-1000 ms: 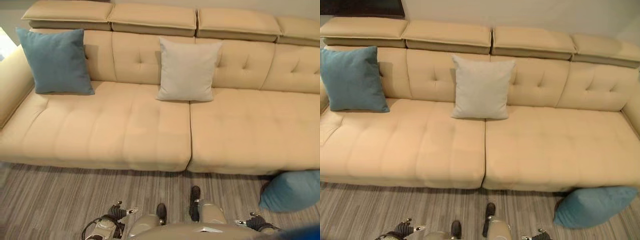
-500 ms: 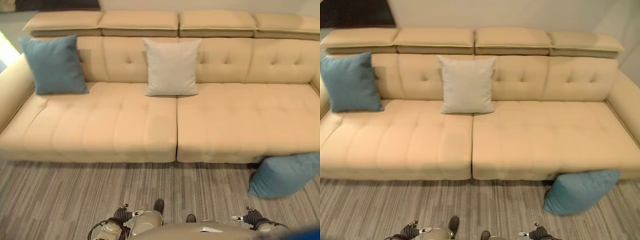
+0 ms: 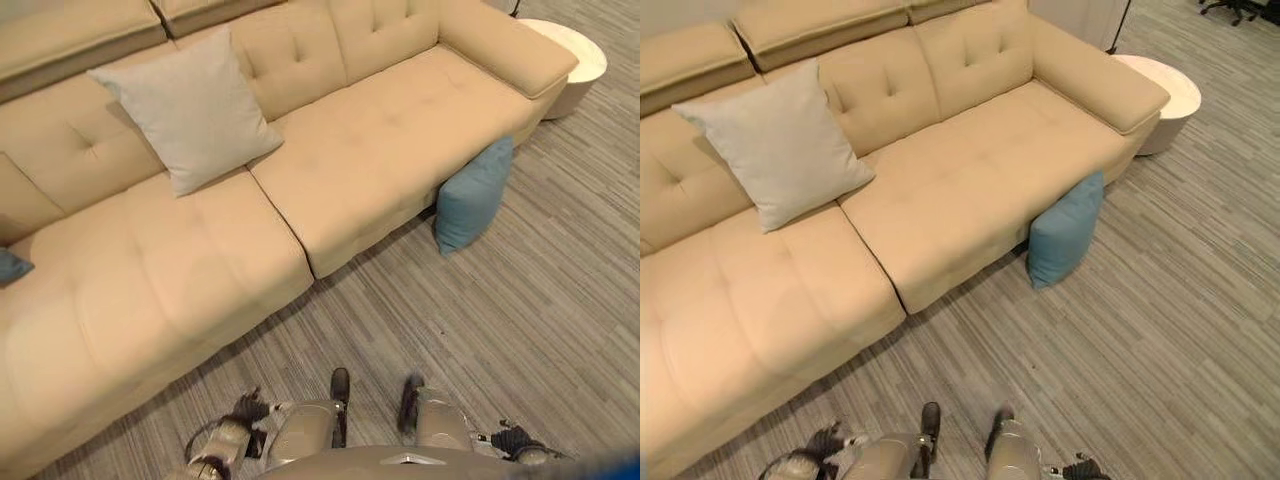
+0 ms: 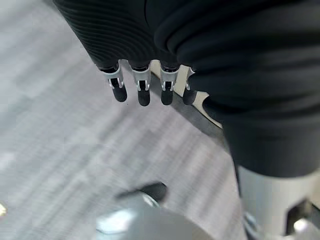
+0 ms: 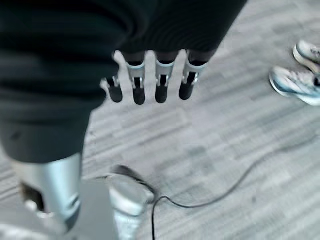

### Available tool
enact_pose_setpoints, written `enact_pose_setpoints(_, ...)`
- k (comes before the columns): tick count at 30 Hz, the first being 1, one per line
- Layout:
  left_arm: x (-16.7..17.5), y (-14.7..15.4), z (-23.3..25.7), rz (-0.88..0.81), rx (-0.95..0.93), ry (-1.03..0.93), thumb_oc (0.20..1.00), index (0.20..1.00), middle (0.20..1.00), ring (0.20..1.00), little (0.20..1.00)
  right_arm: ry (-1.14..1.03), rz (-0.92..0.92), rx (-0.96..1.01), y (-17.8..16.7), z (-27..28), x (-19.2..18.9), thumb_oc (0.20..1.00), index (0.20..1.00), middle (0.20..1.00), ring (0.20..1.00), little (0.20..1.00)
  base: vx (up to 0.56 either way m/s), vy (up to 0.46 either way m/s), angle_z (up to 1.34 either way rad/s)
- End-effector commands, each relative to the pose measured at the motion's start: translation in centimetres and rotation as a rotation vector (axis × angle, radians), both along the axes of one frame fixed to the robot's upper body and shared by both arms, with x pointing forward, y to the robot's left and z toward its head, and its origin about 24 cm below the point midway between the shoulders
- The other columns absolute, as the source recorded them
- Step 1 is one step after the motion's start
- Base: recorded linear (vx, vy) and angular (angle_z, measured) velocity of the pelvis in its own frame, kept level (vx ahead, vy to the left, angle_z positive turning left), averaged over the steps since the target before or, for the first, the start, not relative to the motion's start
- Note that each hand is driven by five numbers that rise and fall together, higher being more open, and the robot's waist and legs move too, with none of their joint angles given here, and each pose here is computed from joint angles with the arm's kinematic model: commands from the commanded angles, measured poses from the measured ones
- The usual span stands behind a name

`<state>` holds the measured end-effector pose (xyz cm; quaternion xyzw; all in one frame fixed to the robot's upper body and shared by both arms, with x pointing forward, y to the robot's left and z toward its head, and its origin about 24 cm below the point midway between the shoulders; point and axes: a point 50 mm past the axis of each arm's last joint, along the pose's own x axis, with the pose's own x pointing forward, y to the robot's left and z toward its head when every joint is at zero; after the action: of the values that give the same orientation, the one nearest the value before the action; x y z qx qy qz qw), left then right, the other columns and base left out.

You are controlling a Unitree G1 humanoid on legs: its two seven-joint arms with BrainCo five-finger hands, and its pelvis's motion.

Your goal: Pick up all the scattered cushions and arrange them neatly on the sofa.

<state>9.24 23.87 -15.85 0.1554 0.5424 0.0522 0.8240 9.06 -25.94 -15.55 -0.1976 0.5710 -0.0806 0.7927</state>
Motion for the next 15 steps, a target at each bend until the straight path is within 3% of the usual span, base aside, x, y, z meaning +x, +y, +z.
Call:
enact_pose_setpoints(1, 1.6, 0.5, 0.5, -0.002, 0.013, -0.040, 1.000, 1.000, 1.000, 1.000, 1.000, -0.089, 0.037, -0.035, -0.7, 1.0, 2.5, 1.000, 1.000, 1.000, 1.000, 1.000, -0.10, -0.149, -1.41)
enact_pose_setpoints(4, 2.0, 0.2, 0.6, 0.007, 0.000, -0.063, 1.000, 1.000, 1.000, 1.000, 1.000, -0.122, 0.024, -0.037, -0.7, 1.2, 3.2, 1.000, 1.000, 1.000, 1.000, 1.000, 0.01, -0.168, -1.29)
enact_pose_setpoints(15, 3.4, -2.2, 0.5, -0.051, -0.049, -0.087, 1.000, 1.000, 1.000, 1.000, 1.000, -0.117, -0.043, -0.054, -1.3, 1.1, 2.0, 1.000, 1.000, 1.000, 1.000, 1.000, 0.01, -0.062, -0.34)
